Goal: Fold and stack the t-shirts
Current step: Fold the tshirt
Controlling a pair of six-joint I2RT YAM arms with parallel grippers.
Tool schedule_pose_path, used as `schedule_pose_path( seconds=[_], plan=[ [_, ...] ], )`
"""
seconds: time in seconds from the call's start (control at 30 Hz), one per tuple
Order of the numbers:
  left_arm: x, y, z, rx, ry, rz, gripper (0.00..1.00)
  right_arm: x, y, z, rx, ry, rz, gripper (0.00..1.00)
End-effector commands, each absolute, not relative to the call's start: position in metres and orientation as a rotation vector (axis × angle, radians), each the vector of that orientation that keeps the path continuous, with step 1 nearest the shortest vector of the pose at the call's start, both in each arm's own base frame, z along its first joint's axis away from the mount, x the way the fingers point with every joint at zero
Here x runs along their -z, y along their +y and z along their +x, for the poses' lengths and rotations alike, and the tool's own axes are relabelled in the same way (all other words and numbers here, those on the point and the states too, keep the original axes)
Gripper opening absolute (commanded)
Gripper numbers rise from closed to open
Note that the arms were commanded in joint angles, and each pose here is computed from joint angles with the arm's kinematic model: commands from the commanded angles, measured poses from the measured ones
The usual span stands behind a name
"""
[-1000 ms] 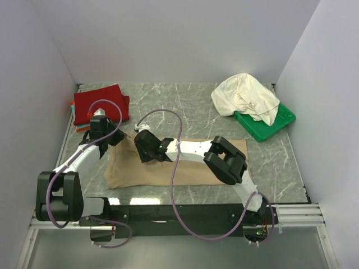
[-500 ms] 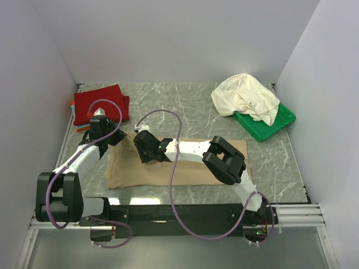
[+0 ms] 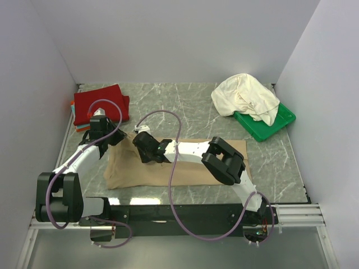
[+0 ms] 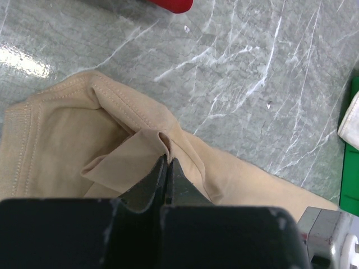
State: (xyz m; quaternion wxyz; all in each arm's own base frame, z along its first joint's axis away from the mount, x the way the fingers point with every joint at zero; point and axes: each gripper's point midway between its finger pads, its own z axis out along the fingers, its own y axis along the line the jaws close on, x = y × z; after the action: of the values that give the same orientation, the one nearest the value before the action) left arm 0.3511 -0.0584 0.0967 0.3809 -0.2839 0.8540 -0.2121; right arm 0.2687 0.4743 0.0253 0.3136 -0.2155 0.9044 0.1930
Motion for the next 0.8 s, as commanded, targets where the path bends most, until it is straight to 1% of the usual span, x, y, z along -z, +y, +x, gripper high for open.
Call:
schedule_pose_path(
  seconds=[0.0, 0.03, 0.1, 0.13, 0.37, 0.5, 0.6, 0.77],
  plan=[
    [-0.116, -0.057, 0.357, 0.555, 2.118, -0.678, 0.00, -0.007, 0.469, 0.258, -0.445, 2.434, -0.587, 0.17],
    [-0.118, -0.058, 0.358, 0.557, 2.115, -0.675, 0.00, -0.008, 0.468, 0.259, -0.444, 2.432, -0.586, 0.12],
    [-0.119, -0.058, 0.357, 0.559, 2.113, -0.676, 0.00, -0.014, 0.469, 0.261, -0.453, 2.422, -0.583, 0.06],
    [-0.118, -0.058, 0.357, 0.558, 2.114, -0.677, 0.00, -0.017, 0.469, 0.260, -0.457, 2.418, -0.583, 0.05],
    [-0.119, -0.052, 0.350, 0.520, 2.108, -0.693, 0.01, -0.064, 0.472, 0.266, -0.506, 2.336, -0.584, 0.04],
    [-0.121, -0.048, 0.337, 0.496, 2.087, -0.716, 0.01, -0.095, 0.467, 0.263, -0.549, 2.289, -0.585, 0.04],
    [-0.127, -0.045, 0.327, 0.463, 2.070, -0.725, 0.00, -0.107, 0.462, 0.260, -0.566, 2.272, -0.587, 0.03],
    [-0.132, -0.052, 0.308, 0.481, 2.060, -0.727, 0.01, -0.109, 0.448, 0.252, -0.563, 2.283, -0.596, 0.02]
  ],
)
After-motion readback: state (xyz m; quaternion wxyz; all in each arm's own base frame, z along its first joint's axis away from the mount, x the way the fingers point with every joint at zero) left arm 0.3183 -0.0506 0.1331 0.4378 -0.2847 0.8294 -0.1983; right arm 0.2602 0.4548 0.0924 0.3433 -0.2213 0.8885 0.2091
